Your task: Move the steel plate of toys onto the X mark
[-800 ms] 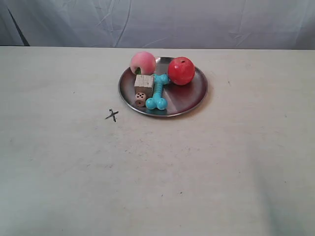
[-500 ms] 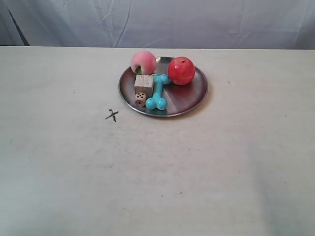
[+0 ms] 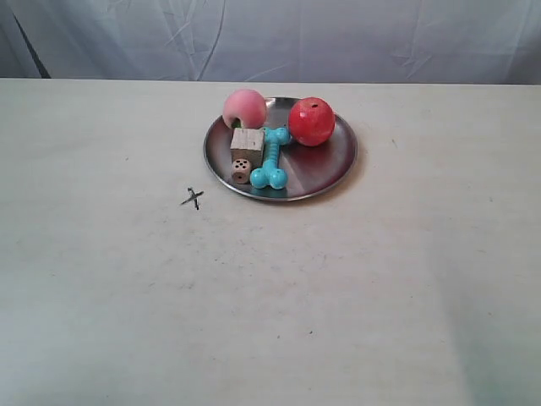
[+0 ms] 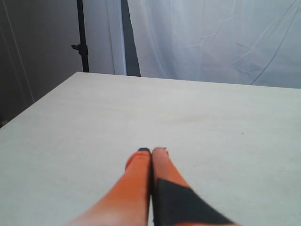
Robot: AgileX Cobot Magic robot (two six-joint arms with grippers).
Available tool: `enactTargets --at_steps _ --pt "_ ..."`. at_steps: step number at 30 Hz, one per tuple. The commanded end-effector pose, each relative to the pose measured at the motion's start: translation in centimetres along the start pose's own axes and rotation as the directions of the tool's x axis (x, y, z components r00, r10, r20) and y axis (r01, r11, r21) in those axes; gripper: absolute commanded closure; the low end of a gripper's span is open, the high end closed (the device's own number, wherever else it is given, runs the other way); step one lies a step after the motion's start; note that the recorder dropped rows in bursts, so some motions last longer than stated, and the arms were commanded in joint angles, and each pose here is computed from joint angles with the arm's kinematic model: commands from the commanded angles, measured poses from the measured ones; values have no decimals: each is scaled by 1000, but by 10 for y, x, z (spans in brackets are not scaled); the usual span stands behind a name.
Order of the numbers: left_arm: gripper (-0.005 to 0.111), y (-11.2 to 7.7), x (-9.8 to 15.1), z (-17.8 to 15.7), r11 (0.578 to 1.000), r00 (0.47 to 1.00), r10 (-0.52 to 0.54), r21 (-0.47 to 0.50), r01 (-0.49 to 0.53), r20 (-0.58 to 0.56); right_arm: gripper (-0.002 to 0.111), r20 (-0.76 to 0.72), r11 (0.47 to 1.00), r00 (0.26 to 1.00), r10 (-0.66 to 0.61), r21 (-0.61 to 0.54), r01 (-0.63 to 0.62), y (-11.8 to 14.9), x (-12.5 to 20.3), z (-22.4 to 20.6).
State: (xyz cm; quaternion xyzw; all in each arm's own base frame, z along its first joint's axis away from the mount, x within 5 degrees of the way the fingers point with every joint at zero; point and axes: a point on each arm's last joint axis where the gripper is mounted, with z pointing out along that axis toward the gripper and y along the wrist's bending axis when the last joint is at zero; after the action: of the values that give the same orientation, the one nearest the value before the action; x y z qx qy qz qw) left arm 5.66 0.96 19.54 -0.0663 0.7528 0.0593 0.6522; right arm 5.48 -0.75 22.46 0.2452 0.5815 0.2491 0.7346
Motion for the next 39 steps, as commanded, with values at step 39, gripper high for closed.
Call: enactTargets --at_steps 39 --pt "107 -4 -53 -18 973 776 226 -101 -207 588 109 -184 960 942 279 47 -275 0 18 -2"
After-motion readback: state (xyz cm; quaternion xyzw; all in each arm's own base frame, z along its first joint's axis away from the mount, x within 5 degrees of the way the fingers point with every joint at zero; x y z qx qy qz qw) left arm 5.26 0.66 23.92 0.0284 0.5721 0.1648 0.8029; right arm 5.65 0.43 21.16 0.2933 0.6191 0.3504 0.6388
